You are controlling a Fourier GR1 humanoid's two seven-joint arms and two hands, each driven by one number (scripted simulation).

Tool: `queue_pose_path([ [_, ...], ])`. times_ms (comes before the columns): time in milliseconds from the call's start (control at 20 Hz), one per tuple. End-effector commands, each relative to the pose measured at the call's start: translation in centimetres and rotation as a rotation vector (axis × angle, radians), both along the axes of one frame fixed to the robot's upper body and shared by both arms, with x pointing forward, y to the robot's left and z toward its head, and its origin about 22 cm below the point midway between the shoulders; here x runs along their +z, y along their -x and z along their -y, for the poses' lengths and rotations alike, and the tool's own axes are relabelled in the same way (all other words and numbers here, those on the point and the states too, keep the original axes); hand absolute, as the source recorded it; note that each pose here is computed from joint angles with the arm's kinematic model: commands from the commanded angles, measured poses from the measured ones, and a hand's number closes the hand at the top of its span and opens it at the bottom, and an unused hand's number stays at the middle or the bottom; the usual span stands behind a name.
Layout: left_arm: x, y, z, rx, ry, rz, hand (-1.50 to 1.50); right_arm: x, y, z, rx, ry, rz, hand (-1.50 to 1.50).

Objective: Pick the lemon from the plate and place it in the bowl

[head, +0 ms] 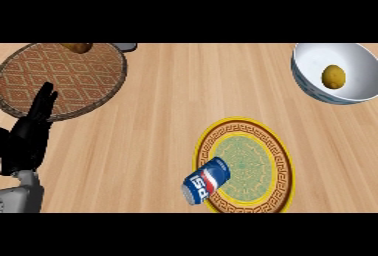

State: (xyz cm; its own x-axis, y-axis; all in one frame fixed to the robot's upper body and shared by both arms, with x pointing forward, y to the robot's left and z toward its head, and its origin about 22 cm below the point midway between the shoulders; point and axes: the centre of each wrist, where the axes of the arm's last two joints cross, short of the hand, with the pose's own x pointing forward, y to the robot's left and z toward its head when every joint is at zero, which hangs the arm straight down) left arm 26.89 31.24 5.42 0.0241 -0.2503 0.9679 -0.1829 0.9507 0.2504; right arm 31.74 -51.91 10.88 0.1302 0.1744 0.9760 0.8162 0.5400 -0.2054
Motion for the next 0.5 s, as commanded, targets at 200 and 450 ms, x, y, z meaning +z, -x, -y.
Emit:
queue_pose_path([
  [200, 1.0, 0.0, -1.3, 0.004, 0.001, 0.01, 0.0, -3.1, 8.9, 3.5, 0.093, -0.064, 0.116, -1.5],
  [450, -0.9, 0.0, 1.2, 0.004, -0.006, 0.006, 0.0, -1.5, 10.1, 1.8, 0.126, -0.039, 0.175, -1.5],
])
